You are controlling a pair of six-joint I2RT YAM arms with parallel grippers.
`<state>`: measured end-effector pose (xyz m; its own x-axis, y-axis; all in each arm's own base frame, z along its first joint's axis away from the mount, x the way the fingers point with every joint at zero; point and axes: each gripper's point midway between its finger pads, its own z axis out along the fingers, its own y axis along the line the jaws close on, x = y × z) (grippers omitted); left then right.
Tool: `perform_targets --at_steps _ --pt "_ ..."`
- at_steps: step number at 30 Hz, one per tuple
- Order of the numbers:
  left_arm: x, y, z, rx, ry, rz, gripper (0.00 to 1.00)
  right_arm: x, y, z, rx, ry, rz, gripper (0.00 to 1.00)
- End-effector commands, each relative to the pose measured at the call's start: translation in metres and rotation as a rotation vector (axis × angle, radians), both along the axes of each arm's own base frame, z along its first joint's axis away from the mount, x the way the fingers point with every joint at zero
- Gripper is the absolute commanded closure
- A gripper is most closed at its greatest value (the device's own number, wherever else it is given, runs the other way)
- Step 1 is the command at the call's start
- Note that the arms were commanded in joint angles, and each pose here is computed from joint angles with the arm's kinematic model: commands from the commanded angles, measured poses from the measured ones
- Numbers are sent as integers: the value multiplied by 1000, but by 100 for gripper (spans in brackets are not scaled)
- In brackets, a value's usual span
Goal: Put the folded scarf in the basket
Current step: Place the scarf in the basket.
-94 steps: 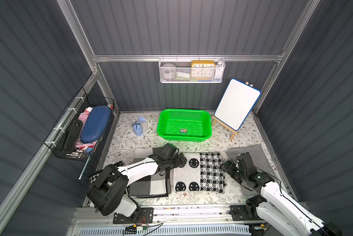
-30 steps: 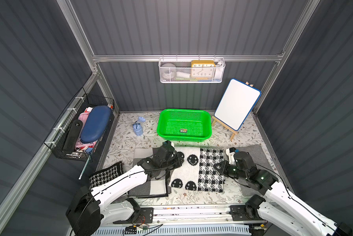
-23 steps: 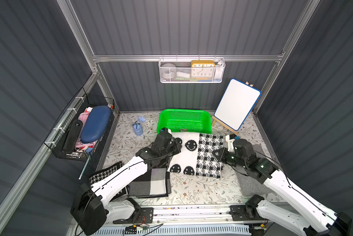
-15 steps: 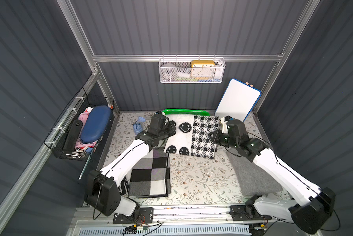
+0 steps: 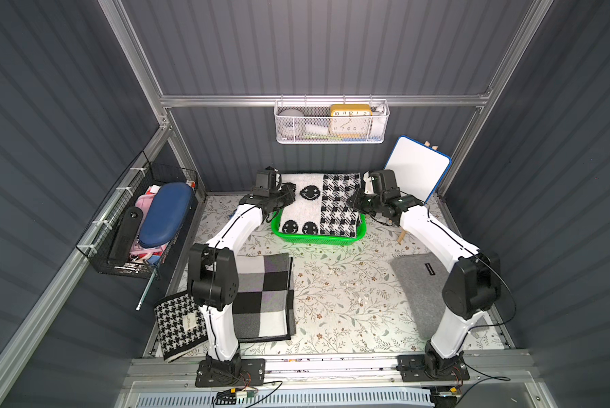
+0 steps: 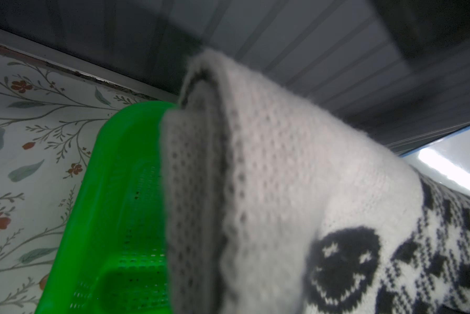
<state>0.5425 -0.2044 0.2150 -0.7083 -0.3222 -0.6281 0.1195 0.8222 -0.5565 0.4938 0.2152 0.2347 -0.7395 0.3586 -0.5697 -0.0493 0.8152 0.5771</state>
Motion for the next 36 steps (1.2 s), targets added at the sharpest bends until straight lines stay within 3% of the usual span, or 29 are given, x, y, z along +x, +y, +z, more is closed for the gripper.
perform_targets --at_steps 1,8,17,28,29,32,36 --pt "32 15 5 34 -58 23 100 21 -12 -5 -40 -9 -16 100" --pt "55 1 -20 22 -35 -25 100 41 -15 -42 -82 33 -21 100" --pt "51 6 -53 59 20 -11 100 50 -23 -79 -119 91 -30 100" --pt "59 8 -71 89 33 -3 89 53 -21 -110 -142 167 -8 99" --pt "59 8 -71 89 33 -3 84 54 -20 -109 -140 165 -7 97" --pt "59 4 -65 73 23 -23 55 51 -21 -110 -149 187 -5 80" --pt "59 -4 -31 38 -29 -60 18 48 -19 -98 -146 184 7 44"
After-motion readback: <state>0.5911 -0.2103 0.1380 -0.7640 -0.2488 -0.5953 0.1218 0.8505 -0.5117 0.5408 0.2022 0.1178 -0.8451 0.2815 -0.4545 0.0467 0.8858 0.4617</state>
